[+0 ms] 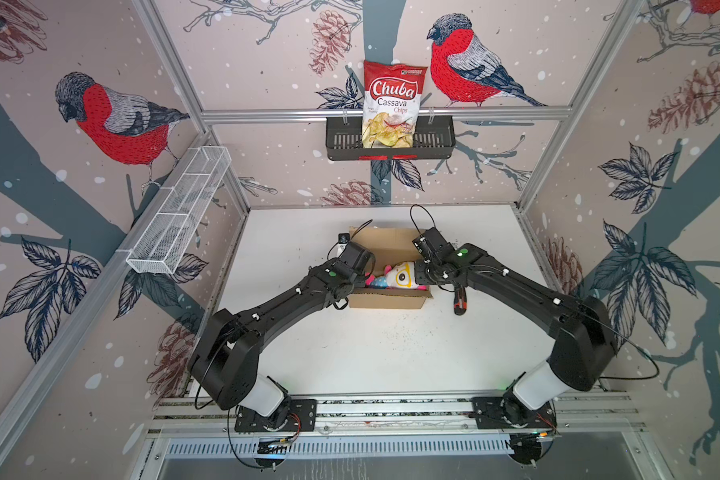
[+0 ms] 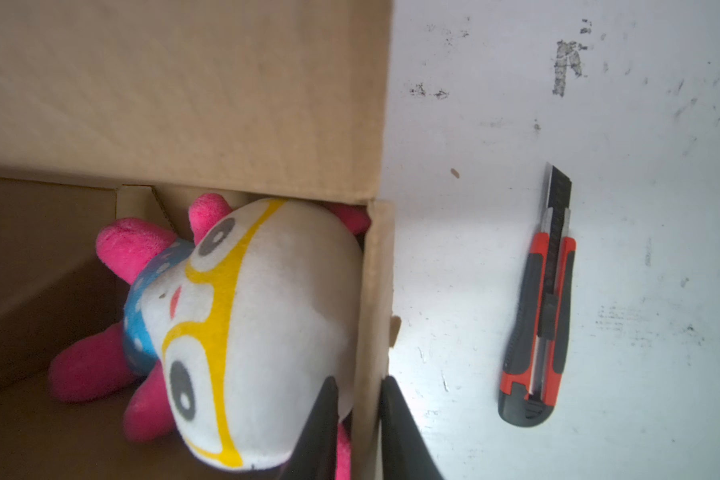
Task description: Unpack the express box
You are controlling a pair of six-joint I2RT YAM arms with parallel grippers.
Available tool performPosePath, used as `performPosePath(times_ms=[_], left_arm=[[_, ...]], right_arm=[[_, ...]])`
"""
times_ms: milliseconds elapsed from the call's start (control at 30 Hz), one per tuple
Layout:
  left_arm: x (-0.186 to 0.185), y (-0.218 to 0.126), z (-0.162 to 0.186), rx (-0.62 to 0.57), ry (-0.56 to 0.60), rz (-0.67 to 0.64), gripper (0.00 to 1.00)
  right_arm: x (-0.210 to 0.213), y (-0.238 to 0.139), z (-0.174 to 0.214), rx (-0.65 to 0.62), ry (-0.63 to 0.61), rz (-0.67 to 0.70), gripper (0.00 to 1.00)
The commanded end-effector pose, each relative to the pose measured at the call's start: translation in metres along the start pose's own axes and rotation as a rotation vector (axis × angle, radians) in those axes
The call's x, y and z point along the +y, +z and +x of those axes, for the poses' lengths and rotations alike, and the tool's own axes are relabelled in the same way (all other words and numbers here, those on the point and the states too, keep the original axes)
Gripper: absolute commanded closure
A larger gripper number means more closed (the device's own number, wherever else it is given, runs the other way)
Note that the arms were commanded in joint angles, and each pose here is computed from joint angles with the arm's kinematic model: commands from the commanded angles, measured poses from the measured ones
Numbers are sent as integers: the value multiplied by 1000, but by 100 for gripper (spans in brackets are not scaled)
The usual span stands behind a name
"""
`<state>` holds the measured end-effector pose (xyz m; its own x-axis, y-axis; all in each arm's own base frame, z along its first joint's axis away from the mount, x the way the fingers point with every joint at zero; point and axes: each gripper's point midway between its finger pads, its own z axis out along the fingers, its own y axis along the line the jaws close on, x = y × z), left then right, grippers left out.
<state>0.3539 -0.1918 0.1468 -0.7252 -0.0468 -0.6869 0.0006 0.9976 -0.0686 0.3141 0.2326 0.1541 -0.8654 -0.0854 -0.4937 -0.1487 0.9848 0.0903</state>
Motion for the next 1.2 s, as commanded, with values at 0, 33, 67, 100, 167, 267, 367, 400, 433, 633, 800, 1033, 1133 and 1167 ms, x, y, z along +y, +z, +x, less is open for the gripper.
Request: performPosePath(times_ms=[0, 33, 67, 100, 167, 267, 367, 400, 433, 633, 800, 1033, 1133, 1167], left_arm=[[-18, -3, -25, -75, -24, 72, 90], [-20, -3, -27, -81, -17, 77, 90], [-22, -3, -28, -81, -4, 88, 90], [-25, -4, -30, -85, 10, 101, 90], [-29, -5, -32, -89, 44, 126, 90], [-36, -6, -34, -94, 116, 171, 91], [-35, -3, -35, -79, 174, 191, 92], [-35, -3, -36, -78, 189, 206, 93], [-35, -2, -36, -76, 199, 220, 93], [-35, -1, -47, -90, 266, 303, 94], [-53, -1, -51, -89, 402, 406, 93], [-79, 9, -40, 35, 584, 519, 91], [-84, 15, -33, 95, 627, 542, 88], [-85, 17, -31, 116, 637, 554, 87]], right_arm=[[15, -8, 1, 3, 25, -75, 82], [14, -10, 3, 3, 28, -74, 80], [13, -12, 3, 0, 30, -72, 77], [12, -14, 3, -2, 34, -69, 73], [9, -19, 3, -9, 40, -64, 67], [5, -34, 0, -34, 53, -64, 53], [-1, -50, -5, -68, 59, -61, 44], [-4, -55, -7, -79, 63, -57, 42], [-6, -61, -8, -90, 65, -60, 41], [-17, -97, -11, -162, 79, -91, 36], [-32, -126, -18, -248, 90, -107, 35], [-41, -131, -22, -264, 51, -92, 34], [-42, -129, -27, -271, 42, -99, 34], [-42, -129, -29, -274, 37, -105, 34]])
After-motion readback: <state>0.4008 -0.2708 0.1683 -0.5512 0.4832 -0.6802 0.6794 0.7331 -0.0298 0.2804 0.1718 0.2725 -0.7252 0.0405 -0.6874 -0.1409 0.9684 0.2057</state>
